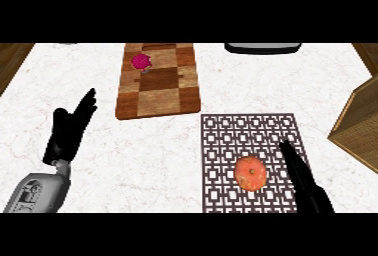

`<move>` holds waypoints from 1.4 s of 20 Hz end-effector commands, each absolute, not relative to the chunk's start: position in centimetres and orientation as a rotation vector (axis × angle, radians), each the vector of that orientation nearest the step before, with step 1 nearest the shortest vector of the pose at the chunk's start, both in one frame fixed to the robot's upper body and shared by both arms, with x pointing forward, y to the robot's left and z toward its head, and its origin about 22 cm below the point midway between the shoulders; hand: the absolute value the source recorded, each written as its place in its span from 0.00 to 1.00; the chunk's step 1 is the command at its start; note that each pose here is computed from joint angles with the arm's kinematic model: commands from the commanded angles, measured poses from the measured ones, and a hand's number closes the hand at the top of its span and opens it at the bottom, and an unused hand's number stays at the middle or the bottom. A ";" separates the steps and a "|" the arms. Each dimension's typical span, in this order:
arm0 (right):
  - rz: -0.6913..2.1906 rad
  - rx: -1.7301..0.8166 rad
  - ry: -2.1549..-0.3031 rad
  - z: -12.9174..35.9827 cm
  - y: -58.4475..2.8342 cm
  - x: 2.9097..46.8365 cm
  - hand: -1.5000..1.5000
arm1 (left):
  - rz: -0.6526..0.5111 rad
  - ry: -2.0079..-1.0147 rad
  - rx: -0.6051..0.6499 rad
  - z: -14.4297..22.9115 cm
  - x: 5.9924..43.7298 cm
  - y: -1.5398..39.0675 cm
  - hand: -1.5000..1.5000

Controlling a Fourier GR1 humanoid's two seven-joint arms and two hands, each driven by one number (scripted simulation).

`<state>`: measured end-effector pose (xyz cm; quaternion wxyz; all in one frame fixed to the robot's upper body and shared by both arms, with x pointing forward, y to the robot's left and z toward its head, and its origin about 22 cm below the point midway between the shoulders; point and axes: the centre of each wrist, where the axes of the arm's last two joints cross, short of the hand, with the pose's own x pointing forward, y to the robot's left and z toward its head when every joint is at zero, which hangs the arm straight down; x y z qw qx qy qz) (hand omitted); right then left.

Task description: Pick the squash from the placemat and place it in the basket

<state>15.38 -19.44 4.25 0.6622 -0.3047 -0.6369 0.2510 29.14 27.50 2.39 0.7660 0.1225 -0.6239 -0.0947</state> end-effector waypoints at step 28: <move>0.591 -0.620 -1.370 -0.9 -16.2 19.9 0.00 | -0.214 -1.353 0.256 1.7 29.4 26.4 0.50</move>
